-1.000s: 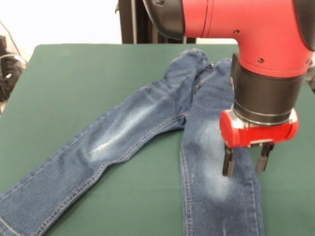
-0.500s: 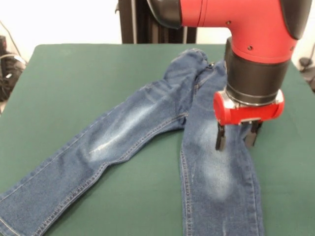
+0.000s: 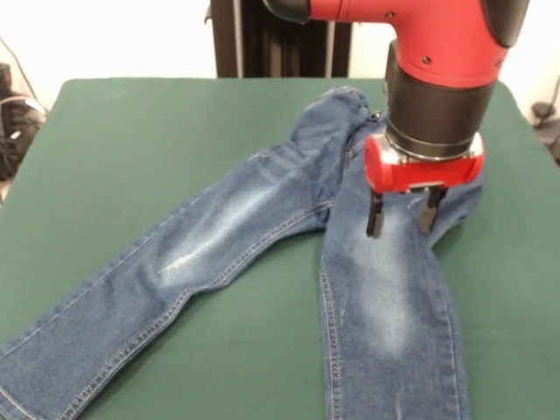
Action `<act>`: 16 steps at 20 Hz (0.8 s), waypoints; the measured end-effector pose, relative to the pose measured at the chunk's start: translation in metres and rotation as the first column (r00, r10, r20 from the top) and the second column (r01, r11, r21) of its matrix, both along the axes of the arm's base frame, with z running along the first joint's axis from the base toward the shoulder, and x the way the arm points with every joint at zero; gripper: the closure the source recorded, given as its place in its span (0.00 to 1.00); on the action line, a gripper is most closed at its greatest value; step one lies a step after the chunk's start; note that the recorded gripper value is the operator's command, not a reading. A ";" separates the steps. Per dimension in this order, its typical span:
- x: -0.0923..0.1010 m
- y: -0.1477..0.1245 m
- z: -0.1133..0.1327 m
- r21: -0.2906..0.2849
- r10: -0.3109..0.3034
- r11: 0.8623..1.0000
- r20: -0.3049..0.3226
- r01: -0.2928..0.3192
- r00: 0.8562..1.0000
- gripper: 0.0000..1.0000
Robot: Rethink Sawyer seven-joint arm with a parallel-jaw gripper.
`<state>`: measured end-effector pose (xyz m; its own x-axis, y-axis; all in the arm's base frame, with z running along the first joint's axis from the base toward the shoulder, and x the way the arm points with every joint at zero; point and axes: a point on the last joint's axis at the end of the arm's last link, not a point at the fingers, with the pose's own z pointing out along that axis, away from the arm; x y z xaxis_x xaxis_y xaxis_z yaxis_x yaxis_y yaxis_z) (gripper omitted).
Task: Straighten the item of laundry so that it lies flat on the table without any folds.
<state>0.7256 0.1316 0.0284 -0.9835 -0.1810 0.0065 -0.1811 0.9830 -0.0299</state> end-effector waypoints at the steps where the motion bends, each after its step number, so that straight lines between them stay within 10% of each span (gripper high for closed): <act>1: -0.001 -0.001 0.001 -0.001 -0.001 1.000 -0.002 0.001 1.000 0.00; 16: -0.037 -0.004 -0.014 -0.007 -0.010 1.000 -0.080 0.010 0.997 0.00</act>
